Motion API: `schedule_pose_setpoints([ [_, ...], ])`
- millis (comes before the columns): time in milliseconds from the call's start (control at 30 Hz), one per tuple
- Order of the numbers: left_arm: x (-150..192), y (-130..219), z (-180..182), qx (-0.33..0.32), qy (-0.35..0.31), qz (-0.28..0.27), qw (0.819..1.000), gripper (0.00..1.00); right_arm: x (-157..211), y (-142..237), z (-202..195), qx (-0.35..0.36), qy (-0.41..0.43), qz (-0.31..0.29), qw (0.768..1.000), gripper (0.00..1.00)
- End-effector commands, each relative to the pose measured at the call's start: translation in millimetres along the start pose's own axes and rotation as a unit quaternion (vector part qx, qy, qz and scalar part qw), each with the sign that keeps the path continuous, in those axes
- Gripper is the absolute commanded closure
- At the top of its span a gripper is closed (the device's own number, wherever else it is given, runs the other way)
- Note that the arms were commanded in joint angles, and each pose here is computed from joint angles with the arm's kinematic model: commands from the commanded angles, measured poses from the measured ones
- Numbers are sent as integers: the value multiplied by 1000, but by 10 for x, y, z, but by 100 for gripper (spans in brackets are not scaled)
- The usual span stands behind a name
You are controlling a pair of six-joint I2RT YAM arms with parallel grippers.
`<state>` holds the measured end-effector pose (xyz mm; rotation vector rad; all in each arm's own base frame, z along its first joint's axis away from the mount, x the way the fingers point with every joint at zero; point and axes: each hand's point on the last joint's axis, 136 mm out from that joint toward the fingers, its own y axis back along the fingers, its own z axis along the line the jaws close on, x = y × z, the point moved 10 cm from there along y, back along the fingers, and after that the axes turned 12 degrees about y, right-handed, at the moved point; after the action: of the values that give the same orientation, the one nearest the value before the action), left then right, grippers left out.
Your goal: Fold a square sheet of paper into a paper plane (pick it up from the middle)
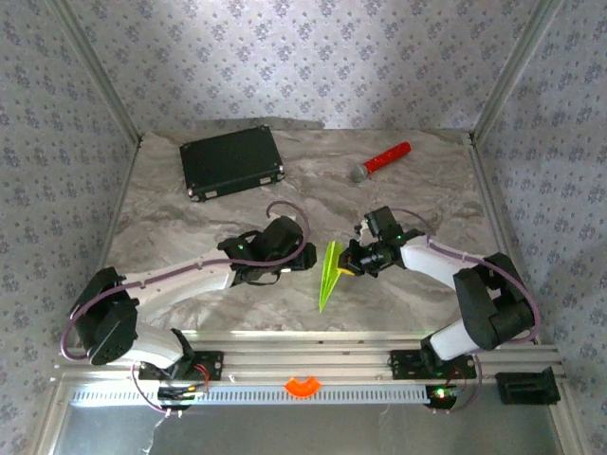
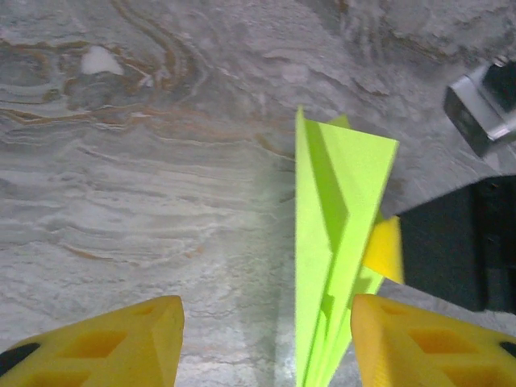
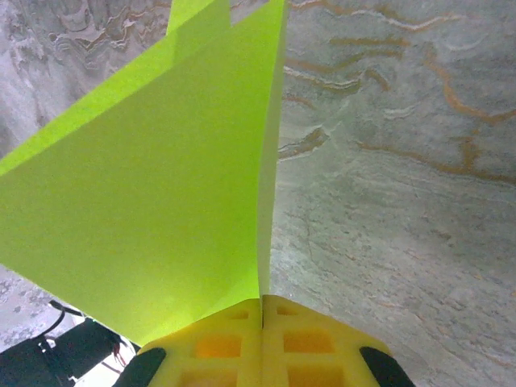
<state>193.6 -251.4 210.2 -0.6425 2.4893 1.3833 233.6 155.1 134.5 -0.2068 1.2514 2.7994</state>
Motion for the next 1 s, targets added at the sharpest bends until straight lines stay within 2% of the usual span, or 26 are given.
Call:
schedule_pose_setpoints([
  [0,-167,133,26,19,29,-9,999,40,22,35,13,-16,11,9,1000,100],
  [133,-335,135,270,31,80,-6,996,39,-11,46,50,-27,23,9,999,100],
  [400,-417,7,481,28,83,29,996,38,-104,-39,87,-47,24,-14,999,100],
  [567,-361,-301,405,74,84,83,990,39,-114,-134,74,-52,22,0,998,100],
  [700,-304,-405,265,111,67,96,987,40,-122,-149,72,-49,23,12,998,100],
  [800,-294,-451,223,110,58,101,987,39,-131,-138,89,-44,25,11,999,100],
  [967,-237,-629,172,113,43,139,983,41,-134,-145,92,-45,24,8,999,100],
])
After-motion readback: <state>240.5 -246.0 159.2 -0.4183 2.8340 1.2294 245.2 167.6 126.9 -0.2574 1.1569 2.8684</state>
